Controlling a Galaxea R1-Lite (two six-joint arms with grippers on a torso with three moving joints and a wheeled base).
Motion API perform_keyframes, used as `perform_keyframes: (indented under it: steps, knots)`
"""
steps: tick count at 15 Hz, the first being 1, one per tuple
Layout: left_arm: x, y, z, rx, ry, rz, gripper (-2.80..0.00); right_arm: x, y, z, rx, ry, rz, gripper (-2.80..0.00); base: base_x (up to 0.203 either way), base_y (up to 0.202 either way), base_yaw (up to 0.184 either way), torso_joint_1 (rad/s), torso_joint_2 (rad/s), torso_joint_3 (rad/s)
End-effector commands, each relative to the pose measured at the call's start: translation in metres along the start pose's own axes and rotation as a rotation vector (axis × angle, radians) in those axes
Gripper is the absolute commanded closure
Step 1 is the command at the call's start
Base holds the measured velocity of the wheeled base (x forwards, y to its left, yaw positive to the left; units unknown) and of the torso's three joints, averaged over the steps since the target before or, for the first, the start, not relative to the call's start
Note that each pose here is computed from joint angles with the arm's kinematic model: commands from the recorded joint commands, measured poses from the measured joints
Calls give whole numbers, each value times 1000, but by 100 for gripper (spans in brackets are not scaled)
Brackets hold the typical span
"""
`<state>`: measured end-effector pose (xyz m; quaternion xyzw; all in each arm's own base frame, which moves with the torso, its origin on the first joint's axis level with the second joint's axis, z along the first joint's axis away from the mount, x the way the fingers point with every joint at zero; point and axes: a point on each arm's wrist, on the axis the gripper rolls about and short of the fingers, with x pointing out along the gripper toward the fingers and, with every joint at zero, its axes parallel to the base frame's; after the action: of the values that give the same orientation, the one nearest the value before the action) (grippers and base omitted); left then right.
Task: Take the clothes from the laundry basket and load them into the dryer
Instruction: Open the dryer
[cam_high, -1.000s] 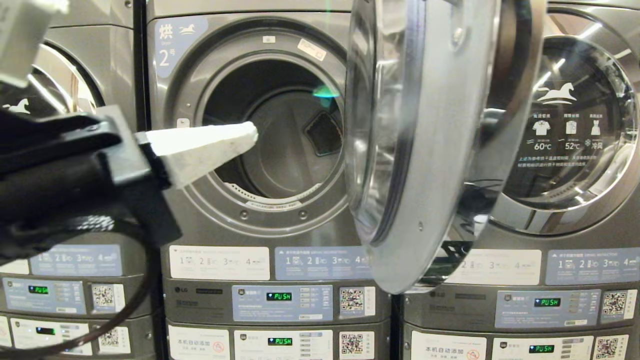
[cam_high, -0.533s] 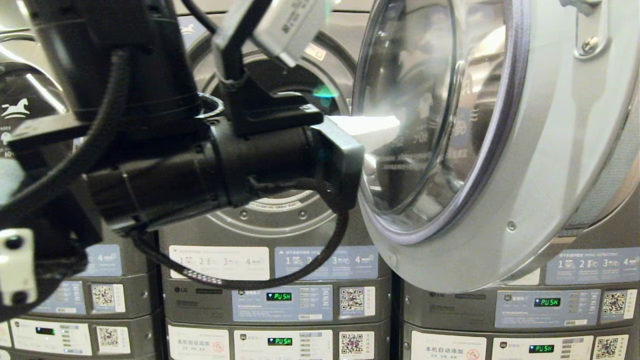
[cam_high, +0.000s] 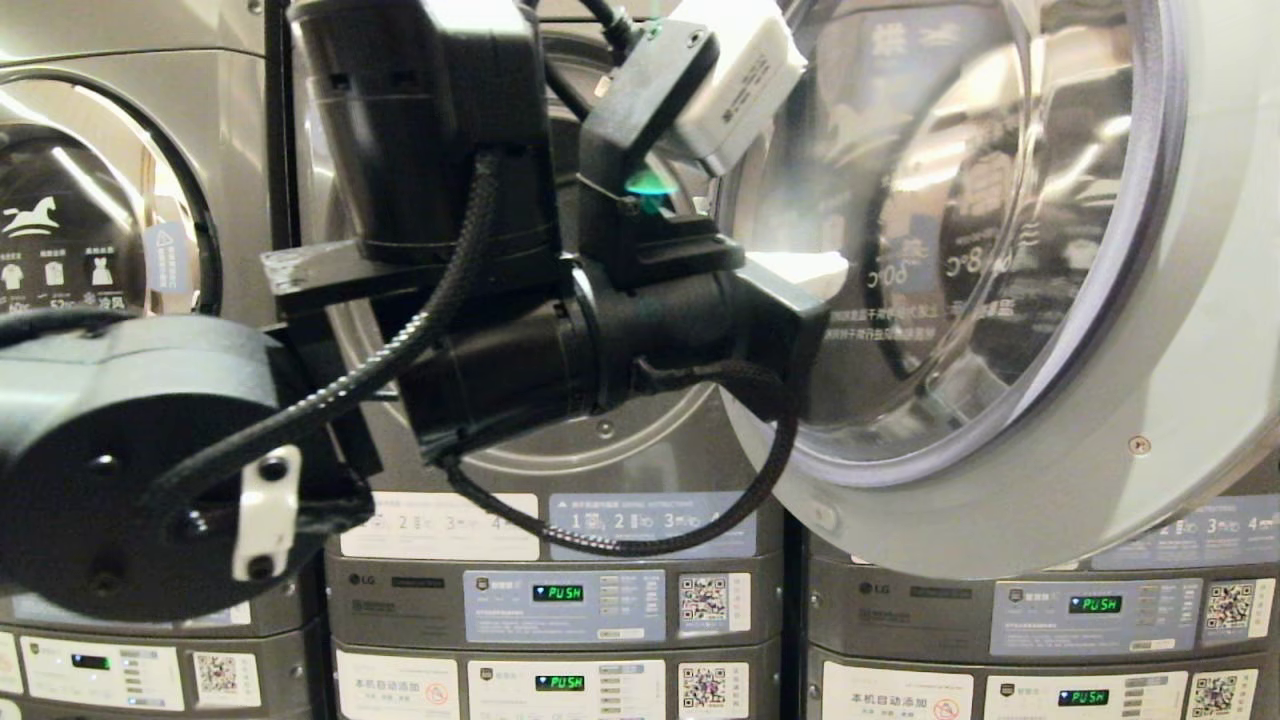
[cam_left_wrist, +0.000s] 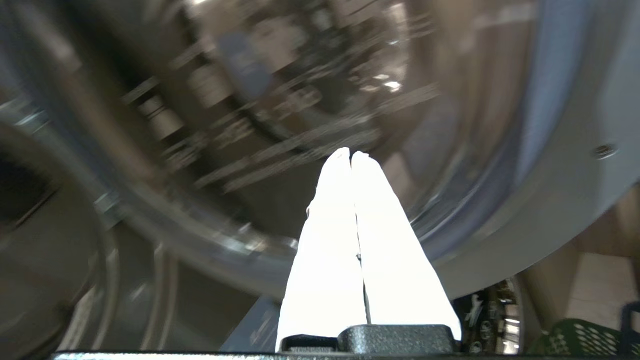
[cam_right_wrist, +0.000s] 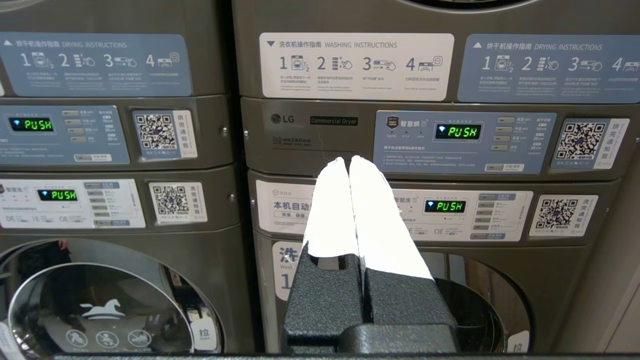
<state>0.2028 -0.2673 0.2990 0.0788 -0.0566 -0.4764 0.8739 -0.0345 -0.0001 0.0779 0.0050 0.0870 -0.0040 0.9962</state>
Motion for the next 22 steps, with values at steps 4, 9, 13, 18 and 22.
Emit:
perform_keyframes:
  steps: [4,9,13,18,22]
  knots:
    - [-120,24,-18,-42,86,251,0,0,0,0,-4,1,-2,0,0,0,0,0,0,0]
    - [-271,-7,-73,-129,165,509,0,0,0,0,-3,2,-4,0,0,0,0,0,0,0]
    - [-338,-50,-133,-231,308,636,0,0,0,0,-6,2,-4,0,0,0,0,0,0,0]
    - [-339,-62,-189,-259,212,631,0,0,0,0,-8,3,-5,0,0,0,0,0,0,0]
    - [-340,-65,-199,-230,347,753,0,0,0,0,-25,3,5,0,0,0,0,0,0,0]
